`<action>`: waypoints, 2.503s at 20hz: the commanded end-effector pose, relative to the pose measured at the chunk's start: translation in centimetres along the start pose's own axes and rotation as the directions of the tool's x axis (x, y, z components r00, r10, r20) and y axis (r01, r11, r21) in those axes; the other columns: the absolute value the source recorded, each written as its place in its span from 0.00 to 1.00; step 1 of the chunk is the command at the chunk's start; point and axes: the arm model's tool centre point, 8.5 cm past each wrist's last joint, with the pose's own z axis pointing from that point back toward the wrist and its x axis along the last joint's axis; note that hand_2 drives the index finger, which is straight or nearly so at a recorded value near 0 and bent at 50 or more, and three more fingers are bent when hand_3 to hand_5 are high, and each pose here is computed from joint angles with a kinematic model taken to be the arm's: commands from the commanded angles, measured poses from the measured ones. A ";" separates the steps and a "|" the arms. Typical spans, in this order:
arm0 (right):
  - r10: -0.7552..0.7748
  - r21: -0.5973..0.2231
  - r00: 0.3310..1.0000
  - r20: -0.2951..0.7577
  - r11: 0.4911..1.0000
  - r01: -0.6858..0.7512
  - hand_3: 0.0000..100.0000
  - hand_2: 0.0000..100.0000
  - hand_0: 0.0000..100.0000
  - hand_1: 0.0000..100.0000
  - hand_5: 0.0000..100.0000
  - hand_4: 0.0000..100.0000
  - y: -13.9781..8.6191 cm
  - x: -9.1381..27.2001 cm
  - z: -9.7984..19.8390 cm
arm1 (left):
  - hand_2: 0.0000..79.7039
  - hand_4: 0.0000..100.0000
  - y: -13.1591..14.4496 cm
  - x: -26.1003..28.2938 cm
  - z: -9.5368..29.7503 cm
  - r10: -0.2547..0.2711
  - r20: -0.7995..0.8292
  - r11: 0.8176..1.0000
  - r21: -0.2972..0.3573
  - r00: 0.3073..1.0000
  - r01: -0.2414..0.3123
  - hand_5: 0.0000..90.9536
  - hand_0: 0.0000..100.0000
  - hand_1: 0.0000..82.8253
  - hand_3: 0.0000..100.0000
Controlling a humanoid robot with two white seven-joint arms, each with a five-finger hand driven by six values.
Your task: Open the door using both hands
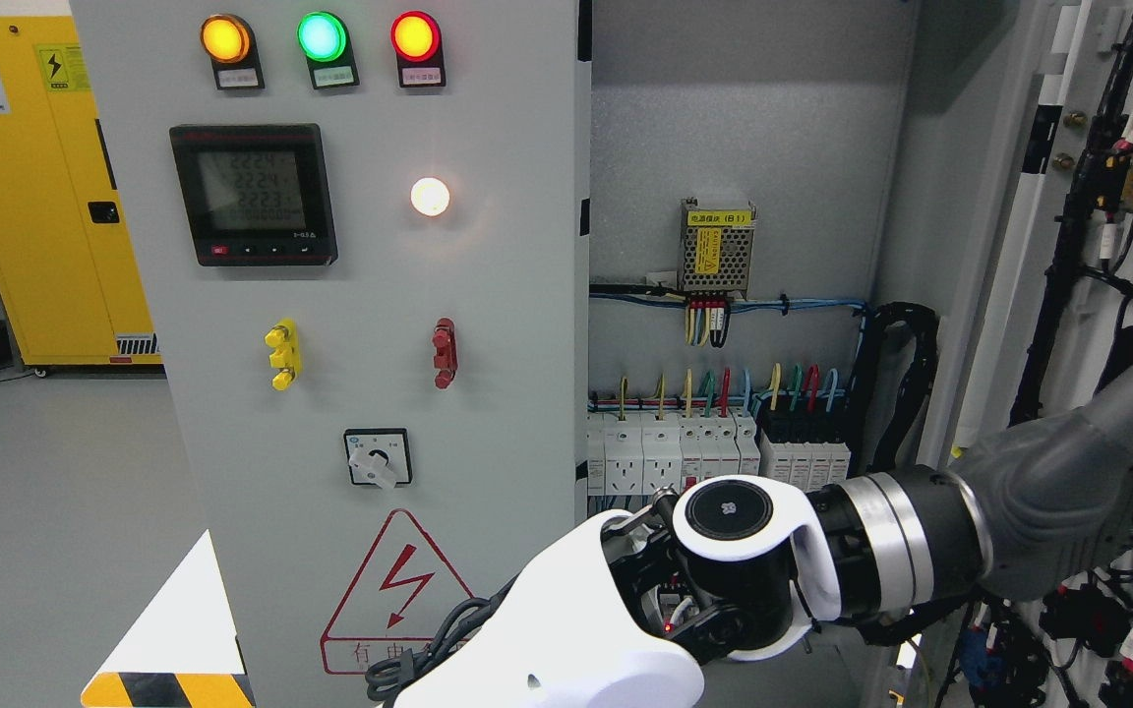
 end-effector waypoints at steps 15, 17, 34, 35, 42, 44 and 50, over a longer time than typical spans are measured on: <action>0.017 -0.001 1.000 0.000 1.000 -0.017 0.00 0.00 0.21 0.08 0.00 0.00 0.0 0.0 0.0 | 0.00 0.00 2.0 2.4 9.5 -0.034 0.084 0.997 0.070 0.996 0.028 0.00 0.00 0.00 0.00; 0.017 -0.001 1.000 0.000 1.000 -0.017 0.00 0.00 0.21 0.08 0.00 0.00 0.0 0.0 0.0 | 0.00 0.00 3.4 1.3 11.7 -0.021 0.078 0.991 0.132 0.997 0.011 0.00 0.00 0.00 0.00; 0.017 0.000 1.000 0.000 1.000 -0.017 0.00 0.00 0.21 0.08 0.00 0.00 0.1 0.0 0.0 | 0.00 0.00 -4.2 -34.1 32.4 0.423 -0.173 0.664 0.727 0.889 -0.175 0.00 0.00 0.00 0.00; 0.017 0.000 1.000 0.000 1.000 -0.017 0.00 0.00 0.21 0.08 0.00 0.00 0.1 0.0 0.0 | 0.00 0.00 -5.3 -36.1 34.4 0.456 -0.160 0.612 0.770 0.875 -0.178 0.00 0.00 0.00 0.00; 0.017 -0.001 1.000 0.000 1.000 -0.017 0.00 0.00 0.21 0.11 0.00 0.00 0.0 0.0 0.0 | 0.00 0.00 -11.4 -45.9 45.5 0.566 -0.105 0.347 0.930 0.818 -0.121 0.00 0.00 0.00 0.00; 0.017 -0.001 1.000 0.000 1.000 -0.017 0.00 0.00 0.21 0.14 0.00 0.00 0.0 0.0 0.0 | 0.00 0.00 -13.2 -48.6 48.3 0.619 -0.067 0.234 0.967 0.783 -0.102 0.00 0.00 0.00 0.00; 0.017 0.000 1.000 0.000 1.000 -0.017 0.00 0.00 0.24 0.00 0.00 0.00 0.1 0.0 0.0 | 0.00 0.00 -21.4 -55.4 53.9 0.788 0.157 -0.160 0.986 0.595 -0.048 0.00 0.00 0.00 0.00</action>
